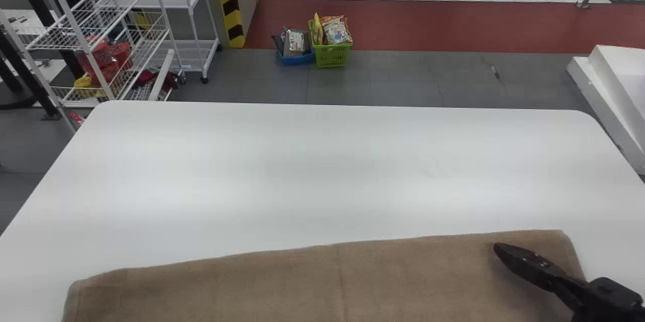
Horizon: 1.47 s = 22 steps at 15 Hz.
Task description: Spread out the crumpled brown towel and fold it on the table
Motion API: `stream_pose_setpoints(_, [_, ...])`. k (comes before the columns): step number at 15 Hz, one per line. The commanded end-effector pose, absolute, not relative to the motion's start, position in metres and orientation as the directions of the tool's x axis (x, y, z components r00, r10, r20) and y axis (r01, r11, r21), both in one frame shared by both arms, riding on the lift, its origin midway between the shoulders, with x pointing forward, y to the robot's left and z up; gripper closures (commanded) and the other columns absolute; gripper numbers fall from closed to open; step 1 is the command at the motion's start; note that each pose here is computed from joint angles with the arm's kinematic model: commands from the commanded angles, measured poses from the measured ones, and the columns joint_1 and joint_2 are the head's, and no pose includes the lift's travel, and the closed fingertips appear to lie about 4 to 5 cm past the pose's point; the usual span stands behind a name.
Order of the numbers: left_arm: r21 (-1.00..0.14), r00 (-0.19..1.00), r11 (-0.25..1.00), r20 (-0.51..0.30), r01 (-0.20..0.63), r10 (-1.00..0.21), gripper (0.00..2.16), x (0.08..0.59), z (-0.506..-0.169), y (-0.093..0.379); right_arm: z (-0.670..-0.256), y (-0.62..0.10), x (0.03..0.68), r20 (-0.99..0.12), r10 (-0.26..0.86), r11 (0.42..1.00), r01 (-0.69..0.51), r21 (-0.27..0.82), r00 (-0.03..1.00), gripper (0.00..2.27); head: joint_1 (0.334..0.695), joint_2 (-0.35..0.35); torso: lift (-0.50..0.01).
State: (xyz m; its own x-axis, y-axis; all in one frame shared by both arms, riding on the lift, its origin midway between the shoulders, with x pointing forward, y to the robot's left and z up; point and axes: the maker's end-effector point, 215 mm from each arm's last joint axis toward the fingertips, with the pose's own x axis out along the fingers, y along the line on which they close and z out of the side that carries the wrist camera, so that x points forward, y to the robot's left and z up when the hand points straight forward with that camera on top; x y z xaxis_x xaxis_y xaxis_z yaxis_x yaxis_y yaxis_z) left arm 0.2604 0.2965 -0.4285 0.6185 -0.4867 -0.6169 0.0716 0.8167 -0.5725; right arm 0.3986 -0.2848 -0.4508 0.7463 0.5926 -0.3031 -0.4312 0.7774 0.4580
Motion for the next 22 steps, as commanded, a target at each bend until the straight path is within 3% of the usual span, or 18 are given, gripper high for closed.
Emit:
stream_pose_setpoints(1, [-0.528, 0.640, 0.844, -0.618, 0.093, -0.457, 2.06, 0.269, -0.431, 0.303, -0.450, -0.285, 0.399, -0.302, 0.592, 0.778, -0.431, 0.457, 0.747, 1.42, 0.695, 0.021, -0.127])
stream_pose_setpoints(13, [-0.247, 0.698, 0.961, -0.667, 0.125, -0.262, 2.06, 0.299, -0.460, 0.339, -0.452, -0.285, 0.402, -0.302, 0.593, 0.776, -0.430, 0.461, 0.747, 1.42, 0.695, 0.092, -0.127])
stream_pose_setpoints(18, [-0.226, 0.696, 0.965, -0.671, 0.136, -0.255, 2.06, 0.316, -0.466, 0.330, -0.449, -0.286, 0.405, -0.299, 0.591, 0.779, -0.432, 0.455, 0.750, 1.42, 0.695, 0.094, -0.127])
stream_pose_setpoints(22, [-0.228, 0.695, 0.959, -0.663, 0.166, -0.278, 2.06, 0.336, -0.470, 0.308, -0.446, -0.295, 0.406, -0.296, 0.577, 0.786, -0.420, 0.454, 0.761, 1.42, 0.695, 0.057, -0.127])
